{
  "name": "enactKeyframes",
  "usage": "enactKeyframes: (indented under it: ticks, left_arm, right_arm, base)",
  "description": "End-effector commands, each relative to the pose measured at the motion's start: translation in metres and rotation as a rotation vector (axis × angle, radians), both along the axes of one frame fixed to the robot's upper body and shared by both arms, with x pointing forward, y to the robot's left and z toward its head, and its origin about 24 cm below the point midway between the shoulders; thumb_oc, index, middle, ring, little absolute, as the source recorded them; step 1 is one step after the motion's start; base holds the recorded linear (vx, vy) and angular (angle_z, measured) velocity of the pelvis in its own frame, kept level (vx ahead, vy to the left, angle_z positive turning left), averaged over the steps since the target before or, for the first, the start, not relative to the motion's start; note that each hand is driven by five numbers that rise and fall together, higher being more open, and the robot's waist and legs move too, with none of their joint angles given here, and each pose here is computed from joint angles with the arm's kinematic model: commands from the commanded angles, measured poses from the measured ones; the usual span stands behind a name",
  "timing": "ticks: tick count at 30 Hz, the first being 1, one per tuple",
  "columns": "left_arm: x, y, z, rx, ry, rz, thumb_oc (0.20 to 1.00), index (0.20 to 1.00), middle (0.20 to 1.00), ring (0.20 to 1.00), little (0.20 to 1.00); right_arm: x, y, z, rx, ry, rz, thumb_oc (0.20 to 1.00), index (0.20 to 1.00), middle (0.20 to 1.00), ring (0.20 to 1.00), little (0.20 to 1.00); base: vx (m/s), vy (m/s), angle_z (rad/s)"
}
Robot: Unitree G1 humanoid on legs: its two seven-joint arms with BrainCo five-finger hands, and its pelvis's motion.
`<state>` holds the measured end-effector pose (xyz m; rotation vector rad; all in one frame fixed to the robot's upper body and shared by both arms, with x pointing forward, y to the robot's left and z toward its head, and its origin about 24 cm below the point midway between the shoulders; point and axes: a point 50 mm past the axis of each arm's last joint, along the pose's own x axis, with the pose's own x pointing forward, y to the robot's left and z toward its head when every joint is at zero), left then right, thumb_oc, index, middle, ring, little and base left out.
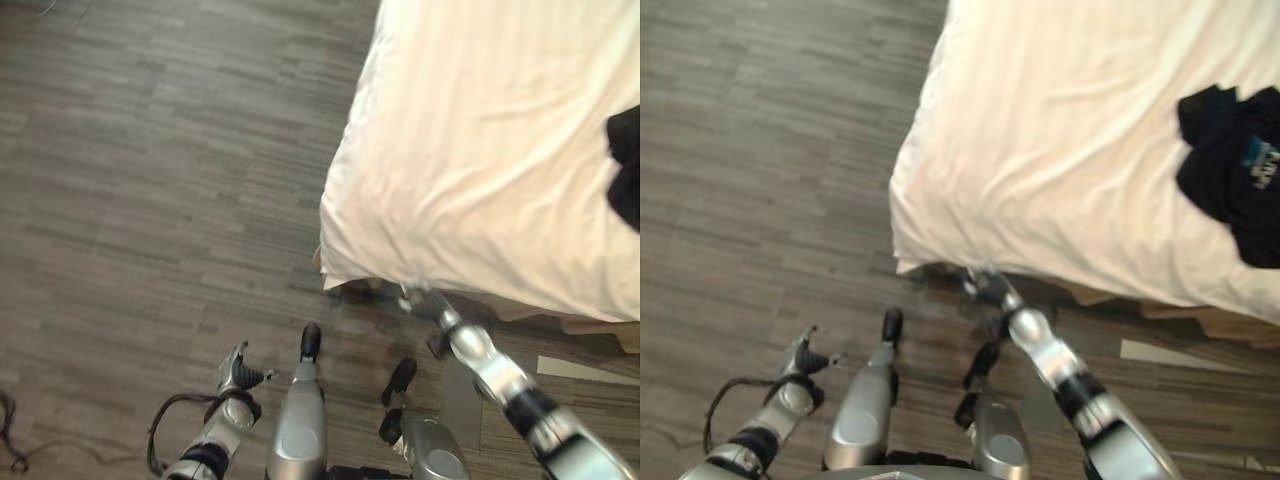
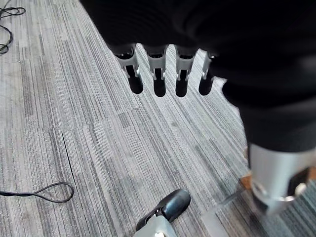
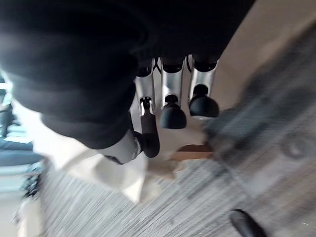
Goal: Tidy up the quilt and then pick up the clothes from the bed and put them into the laundry hamper.
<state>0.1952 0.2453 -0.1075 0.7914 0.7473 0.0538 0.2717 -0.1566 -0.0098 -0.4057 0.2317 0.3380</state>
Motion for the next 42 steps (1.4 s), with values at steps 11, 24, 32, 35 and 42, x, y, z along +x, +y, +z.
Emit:
enactKeyframes:
  ticks: [11, 24, 32, 35, 42]
  left_arm:
    - [0.013, -0.037, -0.001, -0.066, -0.012, -0.145, 1.000, 1.000, 1.000, 1.000, 1.000]
    - [0.029, -0.036, 0.002, 0.009, 0.047, -0.229, 1.000, 1.000, 1.000, 1.000, 1.000]
    - [-0.019, -0.012, -0.020, -0.033, 0.151, -0.049, 1.000, 1.000, 1.000, 1.000, 1.000]
    - [-0.027, -0.012, -0.024, -0.093, 0.142, 0.060, 1.000, 1.000, 1.000, 1.000, 1.000]
    - [-0.027, -0.023, -0.027, -0.115, 0.137, 0.050, 1.000, 1.000, 1.000, 1.000, 1.000]
  right_arm:
    - [0.057, -0.050, 0.078, 0.125, -0.340, -0.386, 0.200, 0.200, 0.200, 0.200, 0.200]
    - [-0.071, -0.129, -0.075, 0.066, 0.303, -0.906, 0.200, 0.200, 0.200, 0.200, 0.200]
    - [-0.168, -0.099, -0.141, -0.229, 0.769, -0.683, 1.000, 1.000, 1.000, 1.000, 1.000]
    - [-0.167, -0.092, -0.143, -0.354, 0.782, -0.522, 1.000, 1.000, 1.000, 1.000, 1.000]
    - [-0.138, -0.091, -0.133, -0.507, 0.665, -0.388, 1.000, 1.000, 1.000, 1.000, 1.000]
  base:
    - [-0.02, 0.054, -0.43]
    - [0.00, 0.003, -0.19]
    - [0.11, -0.347, -2.25]
    - [0.23, -0.233, -3.07]
    - [0.14, 0.061, -1.99]
